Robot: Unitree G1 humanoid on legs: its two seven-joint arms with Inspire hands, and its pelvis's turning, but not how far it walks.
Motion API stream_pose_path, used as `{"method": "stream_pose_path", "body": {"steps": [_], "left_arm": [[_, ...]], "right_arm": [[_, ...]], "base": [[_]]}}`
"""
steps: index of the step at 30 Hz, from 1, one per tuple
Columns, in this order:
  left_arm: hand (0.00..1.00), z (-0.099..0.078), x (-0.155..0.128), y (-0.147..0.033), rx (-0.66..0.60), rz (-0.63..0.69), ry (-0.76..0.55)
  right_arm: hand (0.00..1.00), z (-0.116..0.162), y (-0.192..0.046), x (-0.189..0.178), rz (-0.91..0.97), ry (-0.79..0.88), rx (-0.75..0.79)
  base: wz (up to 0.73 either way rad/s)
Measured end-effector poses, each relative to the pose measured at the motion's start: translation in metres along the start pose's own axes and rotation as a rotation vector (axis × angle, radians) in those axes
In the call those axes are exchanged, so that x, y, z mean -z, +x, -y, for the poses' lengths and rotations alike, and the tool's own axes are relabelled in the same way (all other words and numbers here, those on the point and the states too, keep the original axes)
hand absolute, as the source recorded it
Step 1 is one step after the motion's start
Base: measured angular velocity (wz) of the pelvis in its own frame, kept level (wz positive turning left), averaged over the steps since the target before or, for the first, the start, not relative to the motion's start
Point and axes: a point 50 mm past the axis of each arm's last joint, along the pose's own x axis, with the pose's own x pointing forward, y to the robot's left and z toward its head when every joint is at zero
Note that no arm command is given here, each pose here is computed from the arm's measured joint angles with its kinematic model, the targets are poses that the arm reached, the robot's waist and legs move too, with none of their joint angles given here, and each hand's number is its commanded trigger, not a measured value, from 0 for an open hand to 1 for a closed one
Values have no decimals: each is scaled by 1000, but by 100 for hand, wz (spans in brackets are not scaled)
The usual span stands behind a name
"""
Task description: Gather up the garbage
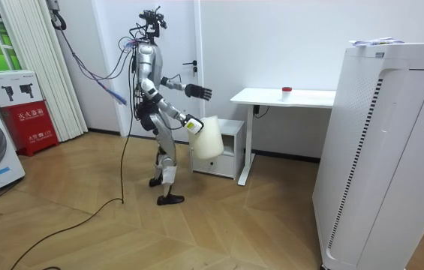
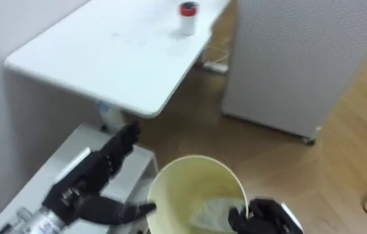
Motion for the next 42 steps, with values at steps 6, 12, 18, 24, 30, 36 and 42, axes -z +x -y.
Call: {"method": "stream_pose_path", "body": {"steps": [6,12,18,24,30,36,42], "left_arm": [[0,-4,-14,0,-100,70,-23],[0,-30,-21,-14,-340,83,65],[0,-35,-35,-17,-474,133,146],[0,-38,-38,-19,-574,154,159],[0,-40,-43,-20,-630,177,166],[0,-39,-41,-21,-658,170,177],[0,-36,-32,-28,-668,129,150]], "right_arm": [[100,2,-8,10,-20,15,48],[100,-5,-12,12,-16,-9,37],[100,-7,-16,19,-34,-5,43],[100,0,-21,23,-50,-28,74],[100,-5,-21,25,-57,-51,48],[100,-7,-21,25,-58,-60,26],[100,-8,-21,25,-55,-65,22]], "base": [[-20],[-71],[-53],[-19],[-3],[-8],[-21]]}}
